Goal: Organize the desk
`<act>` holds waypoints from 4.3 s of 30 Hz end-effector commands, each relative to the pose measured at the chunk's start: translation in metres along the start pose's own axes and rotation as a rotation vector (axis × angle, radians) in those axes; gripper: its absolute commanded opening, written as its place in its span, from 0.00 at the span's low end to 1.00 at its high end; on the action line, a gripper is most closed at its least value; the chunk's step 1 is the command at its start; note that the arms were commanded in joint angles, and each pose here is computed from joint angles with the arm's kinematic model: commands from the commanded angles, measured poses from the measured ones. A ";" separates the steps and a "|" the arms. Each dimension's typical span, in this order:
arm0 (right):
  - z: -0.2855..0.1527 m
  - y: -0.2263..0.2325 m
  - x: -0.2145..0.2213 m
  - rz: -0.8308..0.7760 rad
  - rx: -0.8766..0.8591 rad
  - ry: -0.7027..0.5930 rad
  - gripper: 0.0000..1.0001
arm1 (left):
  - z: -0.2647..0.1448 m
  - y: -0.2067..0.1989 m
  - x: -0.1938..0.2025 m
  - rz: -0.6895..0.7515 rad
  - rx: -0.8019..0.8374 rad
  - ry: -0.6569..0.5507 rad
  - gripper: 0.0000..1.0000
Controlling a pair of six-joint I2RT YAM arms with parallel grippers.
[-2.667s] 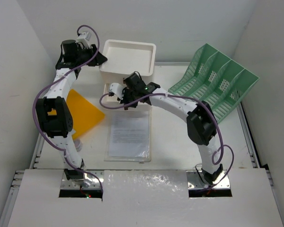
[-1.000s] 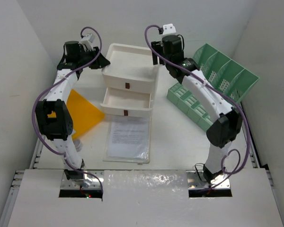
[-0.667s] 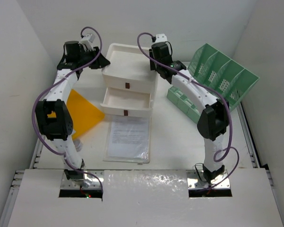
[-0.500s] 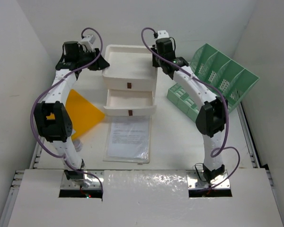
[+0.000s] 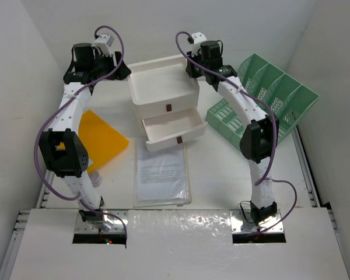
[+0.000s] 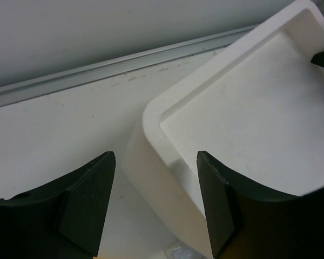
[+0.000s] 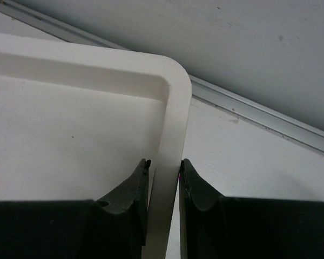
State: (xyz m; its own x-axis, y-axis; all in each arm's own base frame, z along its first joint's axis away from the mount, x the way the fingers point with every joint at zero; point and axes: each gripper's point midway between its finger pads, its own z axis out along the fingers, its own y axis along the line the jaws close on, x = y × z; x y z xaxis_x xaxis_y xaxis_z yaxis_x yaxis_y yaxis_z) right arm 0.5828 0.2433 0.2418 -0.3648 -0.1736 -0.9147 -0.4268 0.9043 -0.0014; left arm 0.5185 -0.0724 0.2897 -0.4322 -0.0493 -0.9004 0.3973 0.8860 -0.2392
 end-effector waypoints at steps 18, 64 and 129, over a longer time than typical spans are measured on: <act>-0.159 -0.002 -0.039 -0.038 0.073 -0.100 0.83 | 0.031 -0.005 0.010 0.010 -0.018 -0.004 0.45; -0.146 0.206 0.148 0.128 0.040 -0.337 0.00 | 0.031 -0.026 0.035 -0.086 0.021 0.022 0.00; -0.049 0.135 0.106 -0.033 -0.006 -0.173 0.59 | 0.044 -0.029 0.017 -0.039 0.116 0.084 0.70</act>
State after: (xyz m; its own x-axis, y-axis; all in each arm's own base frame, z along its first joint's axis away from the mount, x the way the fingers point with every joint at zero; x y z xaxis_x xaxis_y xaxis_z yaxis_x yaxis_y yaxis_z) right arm 0.4547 0.3248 0.1089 -0.2765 -0.1915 -0.9417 -0.3883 0.9187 -0.0728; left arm 0.5509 -0.1034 0.2440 -0.5111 -0.0478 -0.8582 0.4072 0.8658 -0.2907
